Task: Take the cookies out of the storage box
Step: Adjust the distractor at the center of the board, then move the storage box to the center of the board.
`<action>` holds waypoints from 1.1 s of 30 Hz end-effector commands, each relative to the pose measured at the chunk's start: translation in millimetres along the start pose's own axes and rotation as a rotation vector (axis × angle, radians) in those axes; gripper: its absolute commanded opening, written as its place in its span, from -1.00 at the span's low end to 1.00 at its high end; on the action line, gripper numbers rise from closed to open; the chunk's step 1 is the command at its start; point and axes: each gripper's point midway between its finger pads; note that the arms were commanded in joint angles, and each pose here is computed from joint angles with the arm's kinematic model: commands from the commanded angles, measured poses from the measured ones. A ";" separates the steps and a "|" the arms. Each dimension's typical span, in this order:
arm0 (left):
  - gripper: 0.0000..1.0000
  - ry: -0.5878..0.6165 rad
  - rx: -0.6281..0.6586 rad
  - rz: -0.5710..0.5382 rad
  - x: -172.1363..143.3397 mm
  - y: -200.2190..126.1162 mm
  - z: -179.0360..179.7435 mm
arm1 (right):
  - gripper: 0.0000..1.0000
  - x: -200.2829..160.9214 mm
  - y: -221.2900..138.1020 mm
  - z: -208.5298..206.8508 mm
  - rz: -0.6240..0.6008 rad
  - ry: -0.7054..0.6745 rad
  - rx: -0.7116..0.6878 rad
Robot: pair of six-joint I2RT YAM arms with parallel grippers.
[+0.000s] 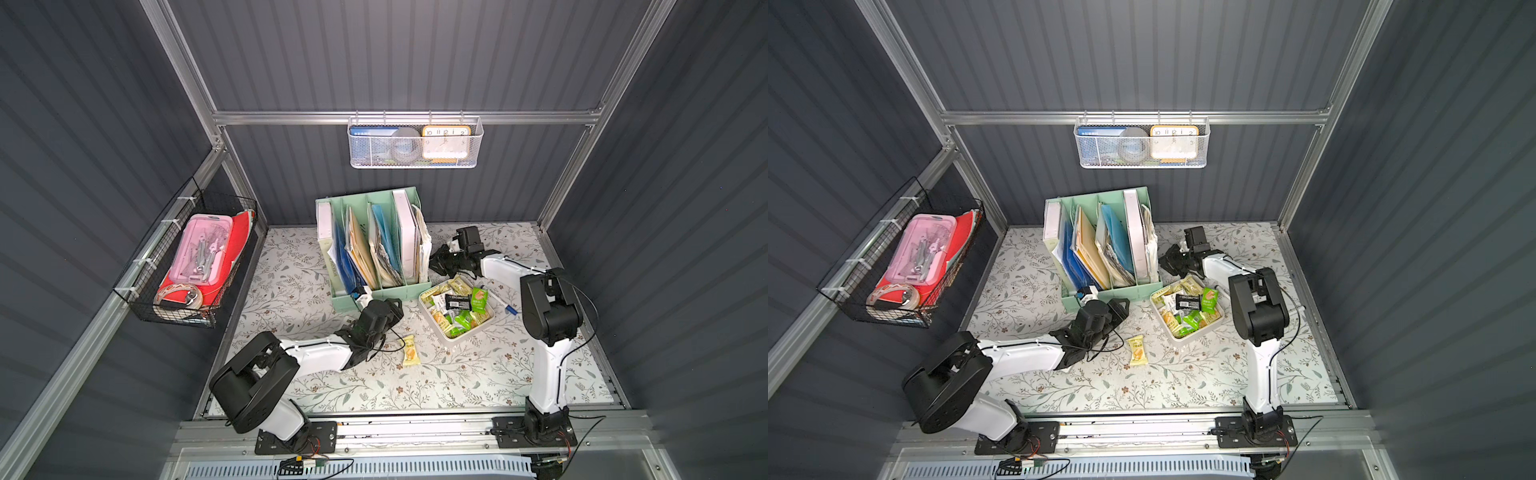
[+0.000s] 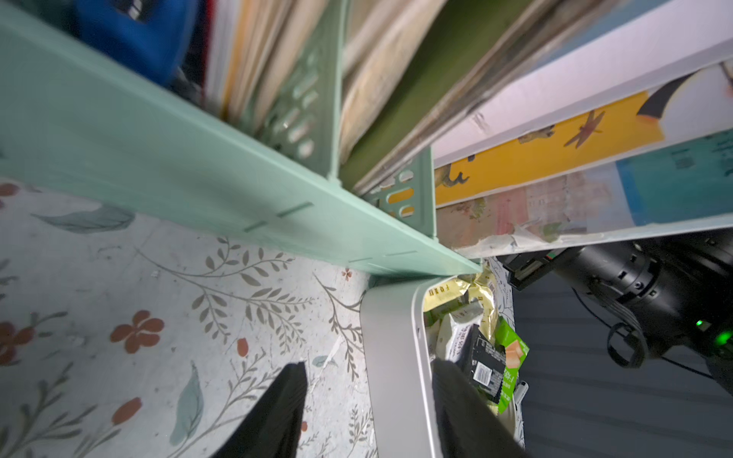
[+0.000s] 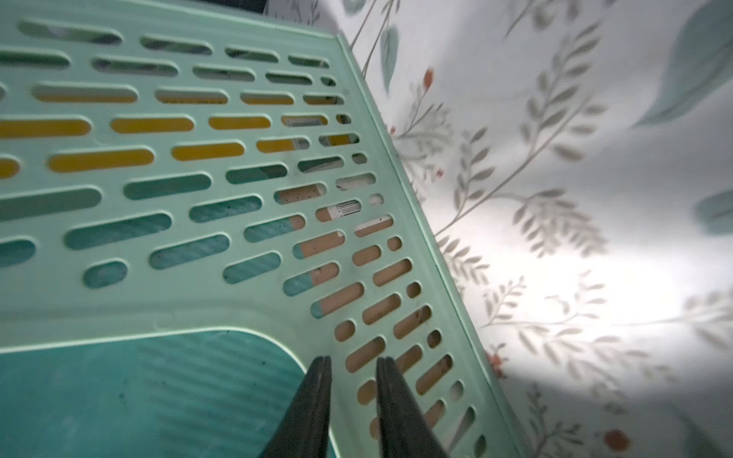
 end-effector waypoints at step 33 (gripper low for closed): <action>-0.33 0.060 0.025 0.199 -75.3 104.2 -71.8 | -0.32 -66.8 -252.3 -102.4 -0.448 -0.106 -0.183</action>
Point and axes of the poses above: each gripper's point midway between its finger pads, its own y axis out along the fingers, its own z axis along the line the jaws close on, x = y × z, and after that the axes turned 11 degrees about y, right-handed
